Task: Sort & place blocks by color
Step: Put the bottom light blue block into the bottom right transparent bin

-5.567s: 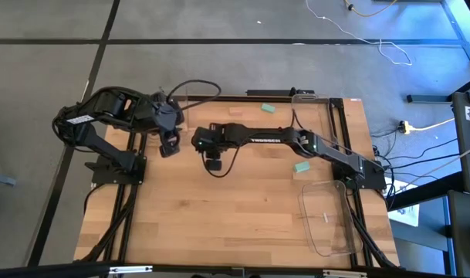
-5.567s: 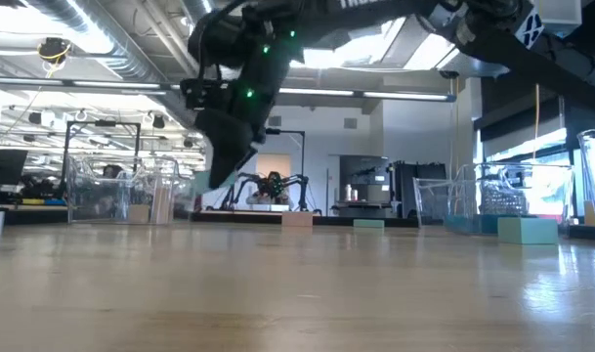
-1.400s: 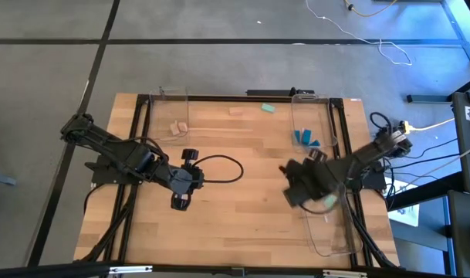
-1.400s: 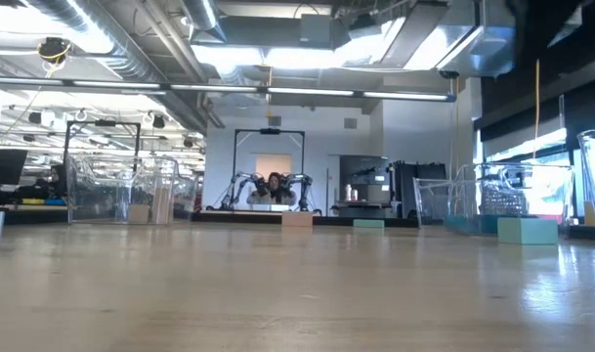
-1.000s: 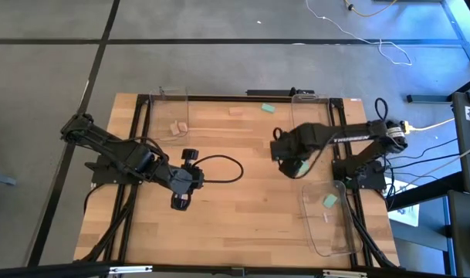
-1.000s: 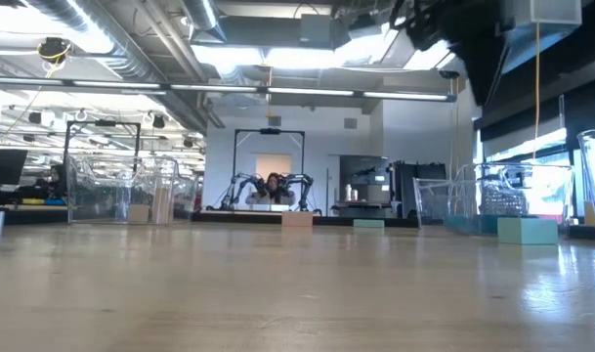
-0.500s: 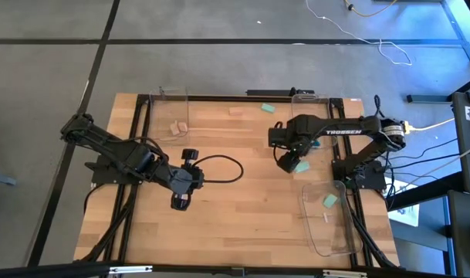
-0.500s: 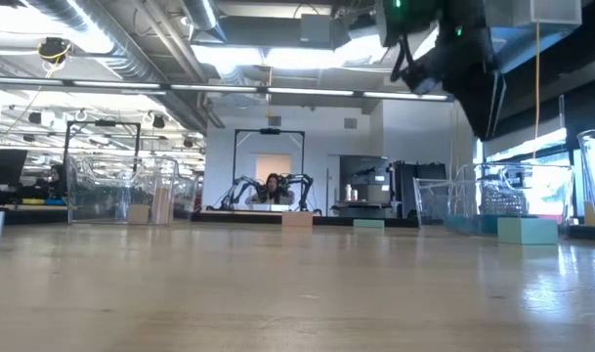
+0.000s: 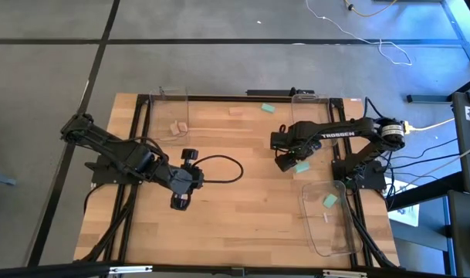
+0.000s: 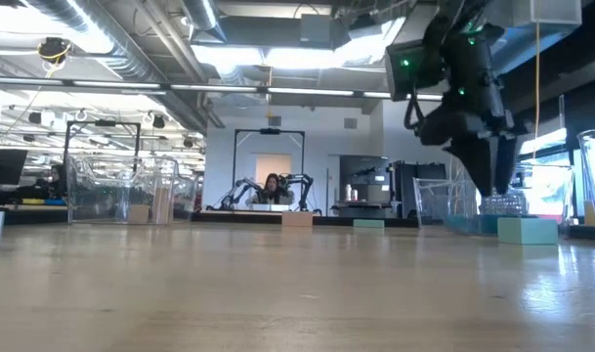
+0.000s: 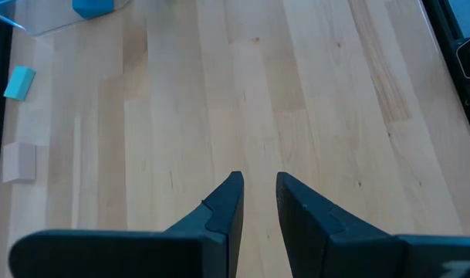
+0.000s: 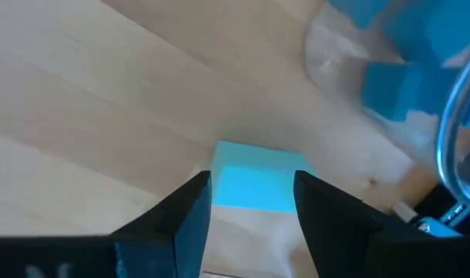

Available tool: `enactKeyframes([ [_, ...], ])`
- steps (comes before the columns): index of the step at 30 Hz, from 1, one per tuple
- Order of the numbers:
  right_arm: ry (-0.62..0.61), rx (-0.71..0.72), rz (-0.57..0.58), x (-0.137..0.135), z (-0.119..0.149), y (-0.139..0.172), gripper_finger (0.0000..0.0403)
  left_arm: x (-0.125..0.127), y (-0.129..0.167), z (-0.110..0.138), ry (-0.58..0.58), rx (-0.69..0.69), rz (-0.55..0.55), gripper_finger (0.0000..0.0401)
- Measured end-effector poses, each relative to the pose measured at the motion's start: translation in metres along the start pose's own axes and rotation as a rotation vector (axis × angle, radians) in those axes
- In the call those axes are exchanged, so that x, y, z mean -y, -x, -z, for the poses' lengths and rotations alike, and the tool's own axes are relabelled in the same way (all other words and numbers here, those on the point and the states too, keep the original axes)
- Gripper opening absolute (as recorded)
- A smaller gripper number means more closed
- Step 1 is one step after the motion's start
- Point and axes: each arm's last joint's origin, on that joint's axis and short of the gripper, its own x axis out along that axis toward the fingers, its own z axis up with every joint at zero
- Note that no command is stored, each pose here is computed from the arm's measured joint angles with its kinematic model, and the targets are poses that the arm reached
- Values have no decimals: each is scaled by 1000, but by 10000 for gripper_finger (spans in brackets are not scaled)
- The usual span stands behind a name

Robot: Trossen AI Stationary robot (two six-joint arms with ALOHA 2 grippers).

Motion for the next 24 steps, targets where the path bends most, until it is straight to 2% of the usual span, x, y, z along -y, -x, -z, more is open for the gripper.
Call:
enactKeyframes([
  [4,-53,-29,10,3,3,-8,186,0,0,0,-3,0,0,72],
  [9,-103,-92,-48,2,6,-15,186,-2,-1,0,4,-1,-5,72],
  [16,-131,-111,-111,0,7,-27,186,-5,-2,-1,12,-3,-13,72],
  [24,-134,-98,-130,-1,6,-28,186,-5,-2,-1,12,-3,-13,72],
])
